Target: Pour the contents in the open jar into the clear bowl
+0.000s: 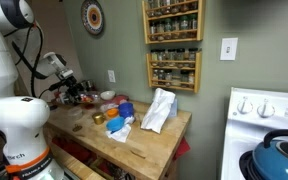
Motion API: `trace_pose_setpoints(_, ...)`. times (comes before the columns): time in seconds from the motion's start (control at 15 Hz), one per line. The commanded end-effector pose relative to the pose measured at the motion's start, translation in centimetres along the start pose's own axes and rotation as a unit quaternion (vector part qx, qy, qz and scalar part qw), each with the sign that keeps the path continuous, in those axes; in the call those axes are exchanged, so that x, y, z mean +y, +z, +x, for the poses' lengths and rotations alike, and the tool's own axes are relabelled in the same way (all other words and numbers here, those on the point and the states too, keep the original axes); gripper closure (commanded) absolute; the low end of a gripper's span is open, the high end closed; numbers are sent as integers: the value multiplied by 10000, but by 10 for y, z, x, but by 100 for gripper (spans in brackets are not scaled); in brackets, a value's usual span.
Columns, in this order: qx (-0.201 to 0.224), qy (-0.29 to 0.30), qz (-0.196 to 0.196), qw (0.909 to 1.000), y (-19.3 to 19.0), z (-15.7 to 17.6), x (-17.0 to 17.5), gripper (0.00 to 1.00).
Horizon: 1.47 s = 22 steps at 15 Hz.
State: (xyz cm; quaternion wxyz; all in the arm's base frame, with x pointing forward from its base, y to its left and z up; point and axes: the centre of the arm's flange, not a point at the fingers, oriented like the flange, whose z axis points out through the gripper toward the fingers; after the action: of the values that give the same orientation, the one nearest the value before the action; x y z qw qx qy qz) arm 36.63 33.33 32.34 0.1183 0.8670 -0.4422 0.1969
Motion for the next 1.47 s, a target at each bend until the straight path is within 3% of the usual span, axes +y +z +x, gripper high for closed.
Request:
trace_pose_setpoints(0.0, -974, -190, 130, 9950, -5, 35, 24, 39)
trace_pose_setpoints(0.27, -1927, -382, 376, 9798, 0, 57, 29, 39)
trace_pose_setpoints(0.33, -1623, -263, 255, 9861, 2, 44, 7, 14)
trace_pose_setpoints(0.53, -1811, -340, 334, 9823, 3, 53, 12, 14)
trace_pose_setpoints(0.6, -1814, -343, 337, 9822, 3, 53, 12, 39)
trace_pose_setpoints(0.67, -2024, -298, 286, 9784, 5, 58, 9, 39)
trace_pose_setpoints(1.0, -3449, 281, 130, 9381, 26, 108, -2, 39)
trace_pose_setpoints(1.2, -4213, 413, 121, 9059, 41, 131, -7, 39)
trace_pose_setpoints(1.4, -4939, 520, 63, 8680, 62, 142, -7, 39)
